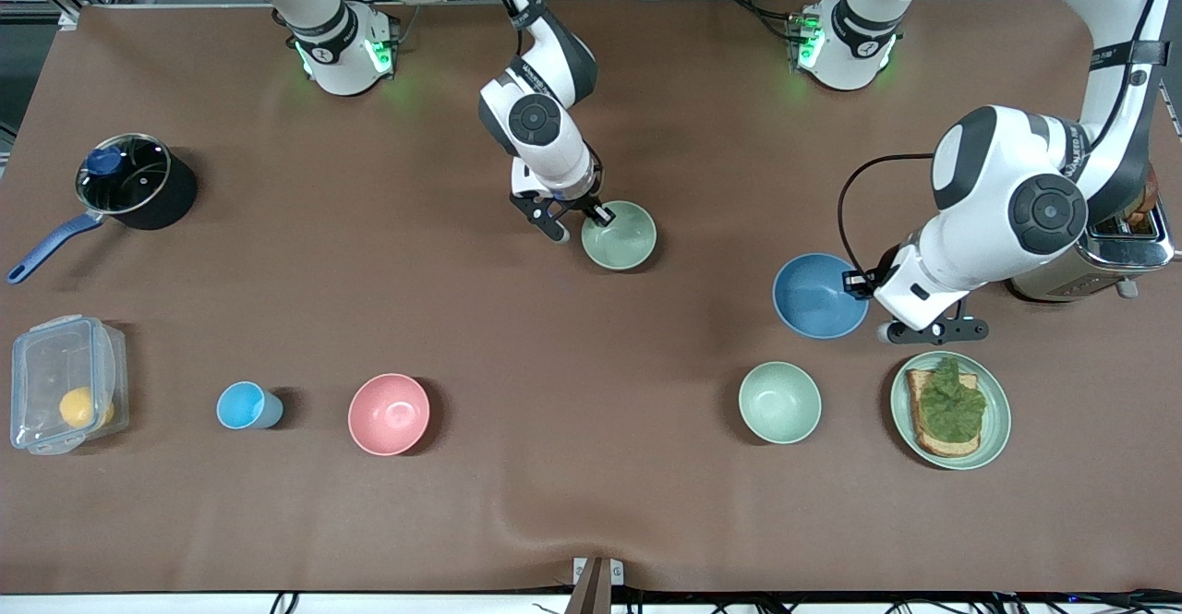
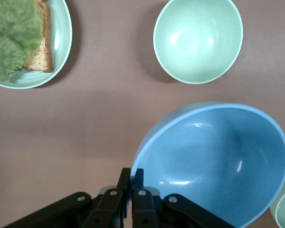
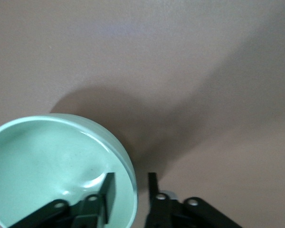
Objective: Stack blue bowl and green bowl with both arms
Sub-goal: 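Slide the green bowl with the right gripper toward the table middle, then lift the blue bowl with the left gripper toward the green bowl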
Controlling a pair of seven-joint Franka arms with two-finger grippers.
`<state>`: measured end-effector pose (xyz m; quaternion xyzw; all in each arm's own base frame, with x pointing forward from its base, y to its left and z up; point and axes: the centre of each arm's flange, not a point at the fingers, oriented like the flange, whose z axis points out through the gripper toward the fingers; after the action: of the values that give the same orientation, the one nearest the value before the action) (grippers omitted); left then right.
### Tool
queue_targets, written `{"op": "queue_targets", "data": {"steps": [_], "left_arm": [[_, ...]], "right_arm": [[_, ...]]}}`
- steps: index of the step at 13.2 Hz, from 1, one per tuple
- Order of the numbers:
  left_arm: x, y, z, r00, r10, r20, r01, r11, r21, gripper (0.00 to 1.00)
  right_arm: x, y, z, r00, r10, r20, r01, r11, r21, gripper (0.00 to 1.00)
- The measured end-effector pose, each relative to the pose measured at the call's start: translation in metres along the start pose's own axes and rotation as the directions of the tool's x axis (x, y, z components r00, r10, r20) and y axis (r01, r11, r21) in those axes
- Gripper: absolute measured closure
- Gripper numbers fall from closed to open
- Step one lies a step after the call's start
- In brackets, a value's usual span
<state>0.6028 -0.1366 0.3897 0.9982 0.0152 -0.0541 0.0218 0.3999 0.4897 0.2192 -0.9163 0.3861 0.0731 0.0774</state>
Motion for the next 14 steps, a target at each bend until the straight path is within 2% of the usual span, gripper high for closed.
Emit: {"op": "queue_targets", "data": {"steps": [5,9,12,14], "left_arm": [[-0.009,0.033,-0.015,1.000,-0.029,0.011,0.029,1.000,-0.005,0.95],[-0.023,0.068,-0.012,0.998,-0.049,0.028,0.049,0.999,-0.008,0.95],[-0.036,0.099,-0.003,0.995,-0.090,0.050,0.091,0.996,-0.005,0.95],[-0.049,0.122,0.007,0.991,-0.115,0.062,0.115,0.993,0.005,0.95]], "right_arm": [[0.024,-0.010,-0.042,0.999,0.051,0.015,-0.050,0.998,-0.031,0.01],[0.066,-0.008,-0.061,0.986,0.160,0.040,-0.158,0.986,-0.048,0.00],[0.098,-0.003,-0.056,0.949,0.296,0.105,-0.292,0.955,-0.056,0.00],[0.114,0.003,-0.044,0.932,0.346,0.105,-0.339,0.938,-0.076,0.00]]}}
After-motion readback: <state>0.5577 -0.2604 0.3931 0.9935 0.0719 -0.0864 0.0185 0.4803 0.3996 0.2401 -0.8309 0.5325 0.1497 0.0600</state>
